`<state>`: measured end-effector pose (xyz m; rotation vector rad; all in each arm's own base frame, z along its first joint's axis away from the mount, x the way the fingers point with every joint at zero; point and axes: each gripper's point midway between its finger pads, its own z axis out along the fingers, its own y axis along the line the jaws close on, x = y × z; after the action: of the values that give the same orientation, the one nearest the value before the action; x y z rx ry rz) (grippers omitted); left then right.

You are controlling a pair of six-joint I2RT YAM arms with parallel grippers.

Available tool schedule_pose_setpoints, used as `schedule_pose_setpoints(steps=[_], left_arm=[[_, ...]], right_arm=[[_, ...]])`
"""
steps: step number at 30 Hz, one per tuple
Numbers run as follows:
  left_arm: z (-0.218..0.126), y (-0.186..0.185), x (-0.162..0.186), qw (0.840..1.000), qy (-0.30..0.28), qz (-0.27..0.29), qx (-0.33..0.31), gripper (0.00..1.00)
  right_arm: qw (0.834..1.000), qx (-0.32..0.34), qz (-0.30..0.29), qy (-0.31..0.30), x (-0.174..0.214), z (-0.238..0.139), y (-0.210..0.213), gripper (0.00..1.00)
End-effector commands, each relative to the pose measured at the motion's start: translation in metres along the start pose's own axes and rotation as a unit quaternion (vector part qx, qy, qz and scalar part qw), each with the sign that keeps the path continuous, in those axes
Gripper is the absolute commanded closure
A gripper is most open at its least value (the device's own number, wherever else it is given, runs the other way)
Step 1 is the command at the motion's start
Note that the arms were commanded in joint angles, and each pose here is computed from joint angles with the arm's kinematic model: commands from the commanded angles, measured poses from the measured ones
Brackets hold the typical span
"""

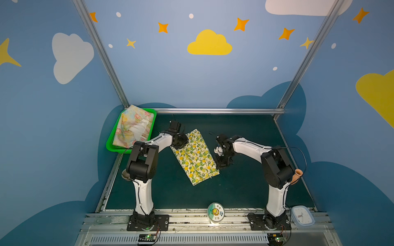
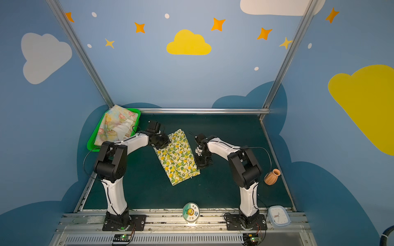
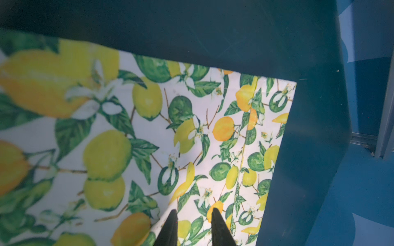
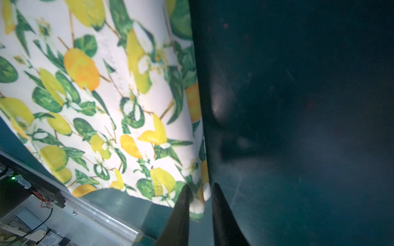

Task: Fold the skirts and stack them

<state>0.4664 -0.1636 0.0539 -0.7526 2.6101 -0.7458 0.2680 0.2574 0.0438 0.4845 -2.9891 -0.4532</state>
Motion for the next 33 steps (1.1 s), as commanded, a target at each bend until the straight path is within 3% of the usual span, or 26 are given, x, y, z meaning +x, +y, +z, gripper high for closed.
schedule_pose_setpoints(steps=[1, 5, 9, 17, 33], left_arm=[[-0.004, -0.008, -0.006, 1.0, -0.005, 0.017, 0.003, 0.71], [-0.007, -0.012, -0.01, 0.999, -0.005, 0.037, -0.005, 0.74], [-0.004, -0.012, -0.016, 0.999, -0.009, 0.045, -0.01, 0.81], [0.014, -0.003, -0.019, 0.999, -0.006, 0.031, -0.021, 0.96], [0.043, 0.036, 0.005, 0.998, 0.031, 0.001, -0.06, 0.96]], right_arm=[[0.999, 0.025, -0.016, -0.031, 0.005, -0.034, 0.009, 0.79], [0.997, 0.031, -0.041, -0.054, 0.008, -0.05, 0.031, 0.83], [0.997, -0.004, -0.048, -0.056, 0.007, -0.048, 0.056, 1.0], [0.999, -0.015, -0.036, -0.038, -0.004, -0.014, 0.06, 1.0], [0.999, 0.015, 0.028, 0.006, -0.014, 0.038, 0.015, 1.0]])
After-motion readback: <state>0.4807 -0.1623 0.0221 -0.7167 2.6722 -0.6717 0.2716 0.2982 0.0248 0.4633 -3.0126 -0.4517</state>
